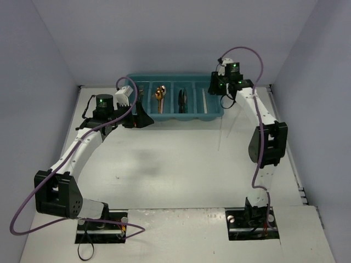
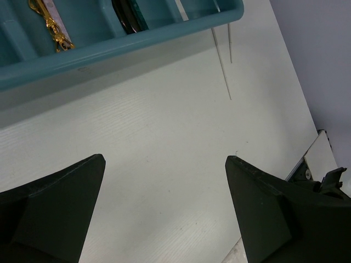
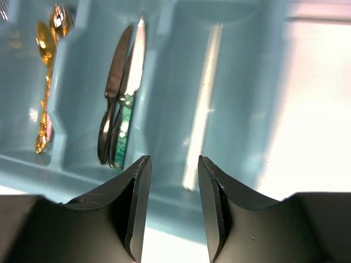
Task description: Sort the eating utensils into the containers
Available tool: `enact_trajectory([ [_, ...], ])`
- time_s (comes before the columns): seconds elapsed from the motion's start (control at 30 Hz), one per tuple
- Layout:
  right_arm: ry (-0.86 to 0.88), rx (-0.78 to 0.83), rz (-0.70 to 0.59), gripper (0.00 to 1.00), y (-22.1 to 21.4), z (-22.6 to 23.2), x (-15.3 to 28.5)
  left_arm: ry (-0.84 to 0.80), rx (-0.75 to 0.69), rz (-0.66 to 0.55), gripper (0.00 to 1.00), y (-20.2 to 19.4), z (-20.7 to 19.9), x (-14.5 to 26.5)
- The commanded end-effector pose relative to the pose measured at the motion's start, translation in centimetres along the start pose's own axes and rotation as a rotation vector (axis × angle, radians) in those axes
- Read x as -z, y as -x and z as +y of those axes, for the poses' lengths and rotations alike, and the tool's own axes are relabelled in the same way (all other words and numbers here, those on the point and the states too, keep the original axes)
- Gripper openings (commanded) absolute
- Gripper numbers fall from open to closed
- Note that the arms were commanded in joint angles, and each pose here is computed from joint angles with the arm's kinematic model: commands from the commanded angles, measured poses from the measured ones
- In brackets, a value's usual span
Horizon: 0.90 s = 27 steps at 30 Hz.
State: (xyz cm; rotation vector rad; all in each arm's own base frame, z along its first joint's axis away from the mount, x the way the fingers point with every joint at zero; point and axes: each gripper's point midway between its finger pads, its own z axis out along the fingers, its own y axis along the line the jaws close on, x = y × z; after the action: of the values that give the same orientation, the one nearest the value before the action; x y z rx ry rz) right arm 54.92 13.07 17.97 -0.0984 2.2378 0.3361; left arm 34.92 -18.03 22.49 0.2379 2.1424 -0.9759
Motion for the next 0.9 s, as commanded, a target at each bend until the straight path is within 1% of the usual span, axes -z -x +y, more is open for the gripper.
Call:
enact_trajectory([
  [0.0, -0.193, -0.043, -0.238, 0.35, 6.7, -5.3, 9.5, -0.012, -0.075, -0.088, 0.91, 2.5, -1.6, 1.5],
  [0.07, -0.418, -0.082, -0.233, 0.31, 5.2, -9.8, 10.6, -0.007, -0.074, -0.092, 0.91, 2.6, -1.5, 1.5],
  [0.13, -0.551, -0.101, -0.214, 0.29, 3.8, -12.4, 11.0, -0.003, -0.069, -0.091, 0.91, 2.5, -1.4, 1.4],
  [0.27, -0.644, -0.145, -0.156, 0.27, 1.1, -14.9, 9.6, 0.007, -0.055, -0.092, 0.91, 2.7, -1.2, 1.3],
  [0.37, -0.656, -0.187, -0.122, 0.26, -0.3, -16.0, 7.9, 0.014, -0.053, -0.091, 0.91, 2.8, -1.1, 1.5],
  [0.6, -0.606, -0.258, -0.021, 0.26, -3.3, -17.3, 2.8, 0.029, -0.050, -0.089, 0.91, 2.5, -0.7, 1.8],
  [0.7, -0.586, -0.278, 0.013, 0.26, -4.5, -17.2, 1.3, 0.033, -0.049, -0.089, 0.91, 2.3, -0.5, 1.9],
  [0.77, -0.601, -0.313, 0.032, 0.25, -5.2, -18.9, 1.1, 0.033, -0.050, -0.087, 0.91, 2.2, -0.5, 1.9],
  [0.87, -0.593, -0.335, 0.070, 0.25, -6.5, -19.6, -0.2, 0.032, -0.042, -0.084, 0.91, 2.2, -0.4, 1.7],
])
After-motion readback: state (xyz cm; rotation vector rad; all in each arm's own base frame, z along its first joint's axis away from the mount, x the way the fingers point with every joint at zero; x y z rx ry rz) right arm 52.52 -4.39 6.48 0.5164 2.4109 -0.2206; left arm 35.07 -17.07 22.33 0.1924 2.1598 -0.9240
